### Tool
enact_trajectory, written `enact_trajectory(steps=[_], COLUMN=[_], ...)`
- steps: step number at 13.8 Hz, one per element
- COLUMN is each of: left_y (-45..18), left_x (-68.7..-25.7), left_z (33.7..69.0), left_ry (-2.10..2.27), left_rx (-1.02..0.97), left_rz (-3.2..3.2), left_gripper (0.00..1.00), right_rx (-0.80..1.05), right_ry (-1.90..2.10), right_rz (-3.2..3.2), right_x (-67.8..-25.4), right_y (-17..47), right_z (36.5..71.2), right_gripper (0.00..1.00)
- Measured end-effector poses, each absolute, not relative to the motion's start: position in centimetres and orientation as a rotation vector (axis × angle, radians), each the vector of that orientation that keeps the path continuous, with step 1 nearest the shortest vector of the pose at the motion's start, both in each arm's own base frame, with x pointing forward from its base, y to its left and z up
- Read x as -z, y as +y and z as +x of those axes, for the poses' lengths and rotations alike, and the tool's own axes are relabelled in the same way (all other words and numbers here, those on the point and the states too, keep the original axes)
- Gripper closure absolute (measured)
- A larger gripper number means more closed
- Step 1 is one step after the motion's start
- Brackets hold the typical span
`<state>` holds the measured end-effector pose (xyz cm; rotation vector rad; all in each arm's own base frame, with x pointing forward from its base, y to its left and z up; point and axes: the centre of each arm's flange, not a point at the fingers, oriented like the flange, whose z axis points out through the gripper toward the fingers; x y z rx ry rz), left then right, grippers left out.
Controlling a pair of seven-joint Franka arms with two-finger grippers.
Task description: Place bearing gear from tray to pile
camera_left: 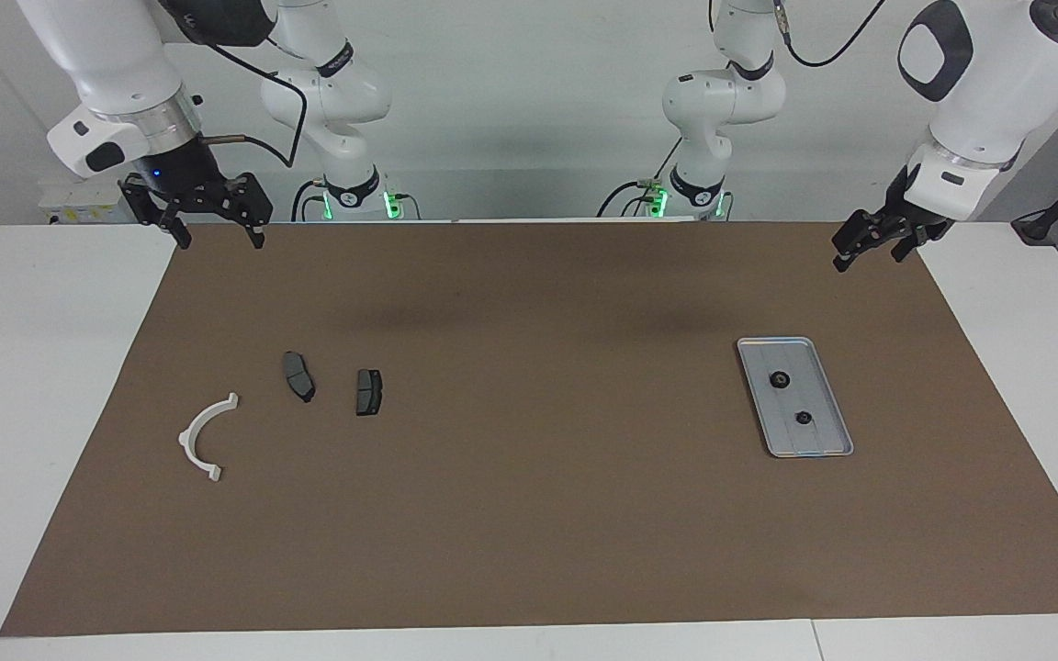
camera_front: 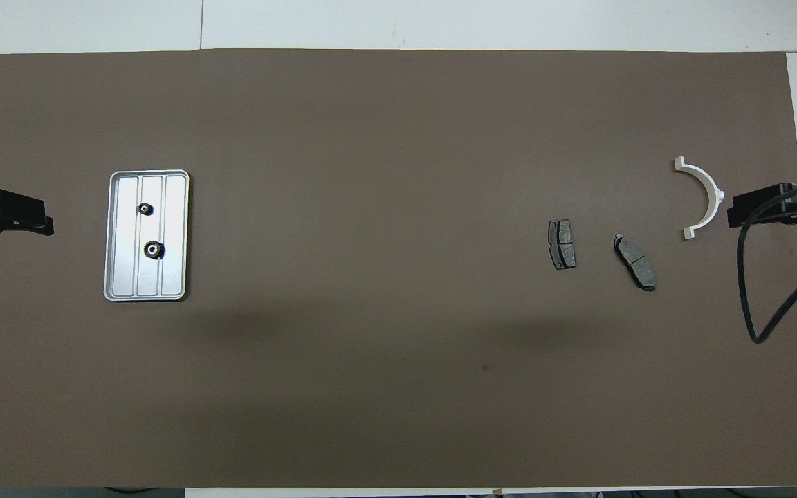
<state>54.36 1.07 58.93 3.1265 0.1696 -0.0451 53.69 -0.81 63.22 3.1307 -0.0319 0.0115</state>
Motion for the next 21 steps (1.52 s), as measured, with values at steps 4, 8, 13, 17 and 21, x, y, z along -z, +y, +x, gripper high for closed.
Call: enact_trajectory(steps=[4, 8, 13, 17, 21], left_y=[1.1, 1.0, 1.4, 1.8, 1.5], left_x=[-58.9, -58.9, -58.9, -57.6, -53.3], left_z=[54.4, 54.4, 54.3, 54.1, 54.4], left_ry=[0.169, 0.166, 0.182, 0.193, 0.208], left_rx=[0.045, 0.045, 0.048, 0.084, 0.046], left_rz=[3.127, 3.127, 3.125, 3.125, 3.124], left_gripper=[0.0, 0.0, 0.0, 0.0, 0.0], right_rx=[-0.012, -0.011, -0.01, -0.01, -0.014], right_ry=[-0.036, -0.037, -0.038, -0.036, -0.035], right_rz=[3.131, 3.131, 3.131, 3.131, 3.132], right_x=[-63.2, -63.2, -63.2, -63.2, -63.2], right_y=[-1.0, -1.1, -1.1, -1.1, -1.0], right_z=[53.7, 53.7, 53.7, 53.7, 53.7], right_gripper=[0.0, 0.0, 0.0, 0.0, 0.0])
